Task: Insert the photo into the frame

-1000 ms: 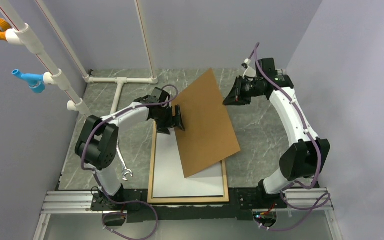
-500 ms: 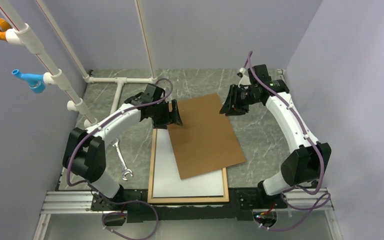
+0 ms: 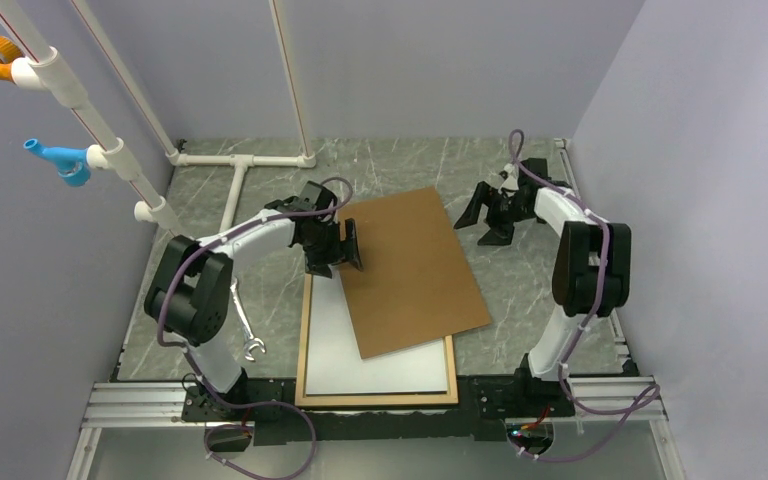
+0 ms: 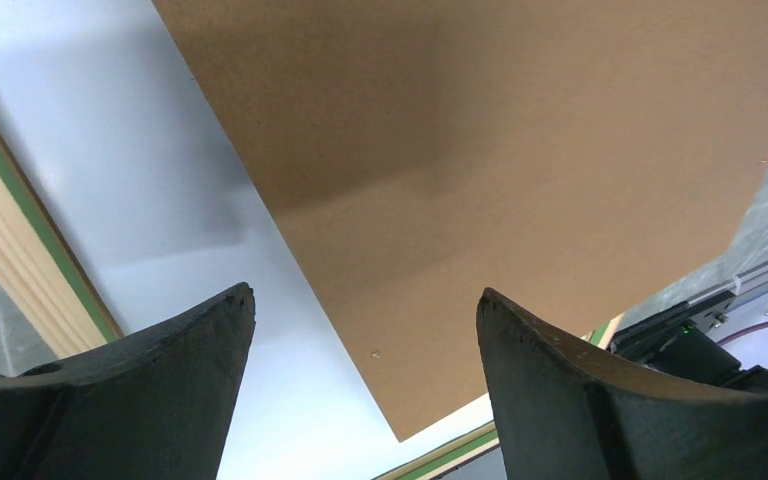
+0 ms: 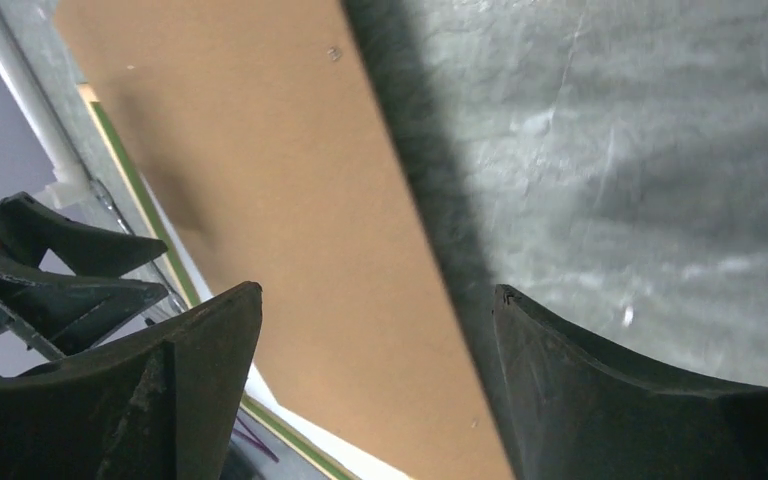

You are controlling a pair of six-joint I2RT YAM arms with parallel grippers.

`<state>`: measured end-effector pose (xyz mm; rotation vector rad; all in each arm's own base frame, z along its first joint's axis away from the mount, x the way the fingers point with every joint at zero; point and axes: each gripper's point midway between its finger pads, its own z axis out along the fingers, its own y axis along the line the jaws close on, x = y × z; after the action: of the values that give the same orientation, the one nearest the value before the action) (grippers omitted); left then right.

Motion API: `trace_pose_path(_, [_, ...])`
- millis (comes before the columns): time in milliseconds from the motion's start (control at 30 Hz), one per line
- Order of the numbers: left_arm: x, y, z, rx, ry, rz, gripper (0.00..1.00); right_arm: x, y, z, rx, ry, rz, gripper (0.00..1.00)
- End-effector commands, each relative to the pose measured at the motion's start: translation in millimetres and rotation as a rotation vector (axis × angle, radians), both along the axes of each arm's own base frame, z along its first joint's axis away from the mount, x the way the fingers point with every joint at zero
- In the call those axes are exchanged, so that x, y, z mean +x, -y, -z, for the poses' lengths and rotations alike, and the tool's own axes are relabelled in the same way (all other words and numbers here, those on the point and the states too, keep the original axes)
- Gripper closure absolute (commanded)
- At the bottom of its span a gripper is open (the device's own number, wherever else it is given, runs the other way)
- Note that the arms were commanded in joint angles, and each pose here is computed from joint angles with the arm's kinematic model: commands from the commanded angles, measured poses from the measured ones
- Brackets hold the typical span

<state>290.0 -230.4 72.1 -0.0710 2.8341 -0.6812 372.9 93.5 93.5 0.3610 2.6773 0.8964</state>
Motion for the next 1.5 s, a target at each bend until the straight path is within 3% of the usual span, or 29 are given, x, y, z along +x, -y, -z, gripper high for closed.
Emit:
trace_pose_path(0, [-0.9,6.2,12.9,-0.017,-0.023,0.024,0.16,14.2,-11.5,31.5,0.069,0.048,-0.079,0.12])
trace_pose_path(300, [2.8,13.3,36.4,-0.027,-0.065,0.033,0.16,3.1,-34.0,57.0,0.227,-0.005,-0.128,0.17])
trace_pose_path(533, [5.1,22.6,41.6,-0.067,-0.077,0.034,0.17,-18.5,-75.4,42.9,0.345,-0.020,-0.231,0.34])
trace_pose_path(733, [5.6,26.4,35.4,-0.077,-0.062,0.042,0.17,-33.3,-85.3,-10.0,0.434,0.048,-0.279,0.58])
trace_pose_path(867, [6.5,34.5,28.9,-0.092,-0.049,0.061,0.17,-44.4,-92.2,-54.0,0.518,0.105,-0.306,0.66])
trace_pose_path(1067, [4.9,48.8,19.1,-0.116,-0.032,0.086,0.18,-64.7,-99.0,-105.7,0.567,0.180,-0.344,0.67])
trace_pose_path(1200, [4.9,55.9,12.9,-0.131,-0.023,0.095,0.18,-80.3,-101.0,-121.0,0.535,0.183,-0.361,0.68])
trace_pose_path(1400, [6.4,61.7,1.6,-0.141,-0.004,0.109,0.18,-77.9,-87.9,-138.8,0.335,0.219,-0.305,0.96])
trace_pose_path(1467, [6.2,60.4,-3.3,-0.134,0.003,0.113,0.18,-72.1,-80.8,-151.1,0.263,0.234,-0.268,1.00])
